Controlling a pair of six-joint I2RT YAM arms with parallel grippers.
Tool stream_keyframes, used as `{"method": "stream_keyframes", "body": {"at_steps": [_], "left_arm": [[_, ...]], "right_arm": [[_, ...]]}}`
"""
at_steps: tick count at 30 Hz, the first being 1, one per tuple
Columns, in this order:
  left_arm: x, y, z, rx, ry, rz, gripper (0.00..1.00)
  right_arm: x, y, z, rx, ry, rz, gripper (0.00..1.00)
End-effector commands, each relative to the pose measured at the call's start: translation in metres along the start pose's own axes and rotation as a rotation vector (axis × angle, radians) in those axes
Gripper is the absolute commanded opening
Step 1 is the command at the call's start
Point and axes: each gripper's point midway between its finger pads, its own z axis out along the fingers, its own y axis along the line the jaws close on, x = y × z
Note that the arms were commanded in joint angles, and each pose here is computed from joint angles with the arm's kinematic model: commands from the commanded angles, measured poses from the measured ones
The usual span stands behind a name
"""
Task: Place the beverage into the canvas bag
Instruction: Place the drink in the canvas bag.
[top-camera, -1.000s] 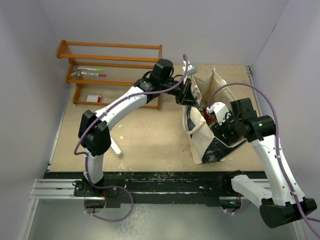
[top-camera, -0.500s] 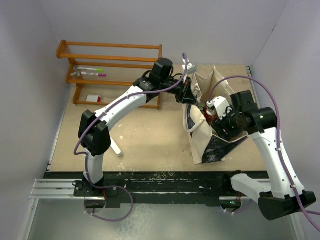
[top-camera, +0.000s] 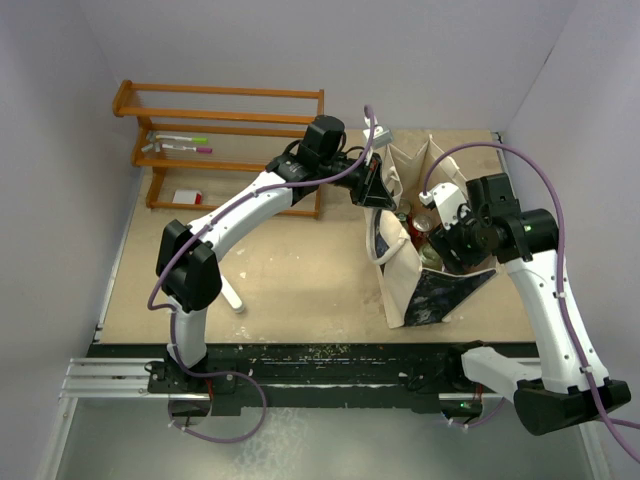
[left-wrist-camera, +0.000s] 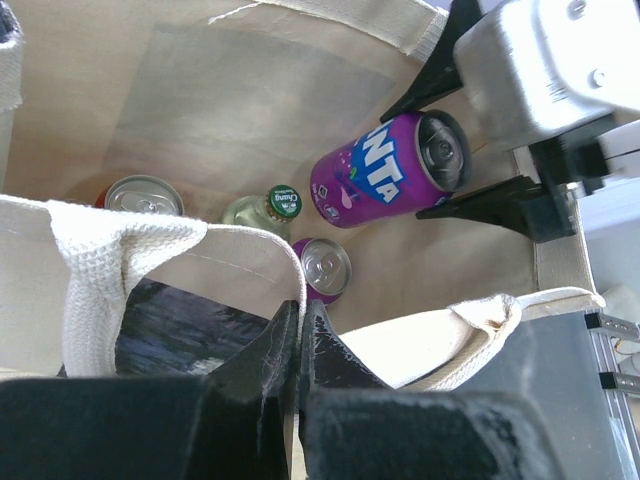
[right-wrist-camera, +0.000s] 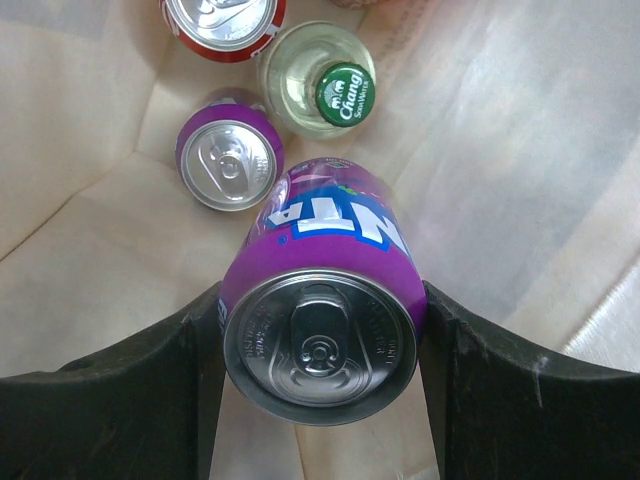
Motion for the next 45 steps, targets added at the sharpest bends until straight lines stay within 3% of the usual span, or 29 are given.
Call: {"method": "stream_keyframes", "body": {"at_steps": [1,9,17,26,33,45], "left_arm": [[-0.027,-0.004,-0.016,-0.038,-0.063,0.085,0.0],[-0.027,-0.007,-0.016,-0.029,-0.064,0.079,0.0],[-0.029,-0.011,-0.017,-0.022,-0.069,0.082,0.0],[-0.025,-0.013,-0.021,-0.029,-0.061,0.108,0.0],[-0.01,-0.016,-0.025,-0.014,-0.016,0.104,0.0],[0.009,-0.007,-0.021,-0.021,0.082,0.021,0.0]], "right_arm": [[0.005,0.001,0.01,-0.015,0.026,-0.015,0.0],[0.025,0.027,0.029,-0.132,0.08,-0.022,0.0],[0.021,0.023,0.033,-0.105,0.07,0.002,0.0],[-0.041,0.003,-0.021,-0.02,-0.241,0.026,0.0],[-0.079,-0.02,-0.037,0.066,-0.377,0.023,0.0],[-0.108,-0.028,-0.015,0.061,-0.448,-0.015,0.0]]}}
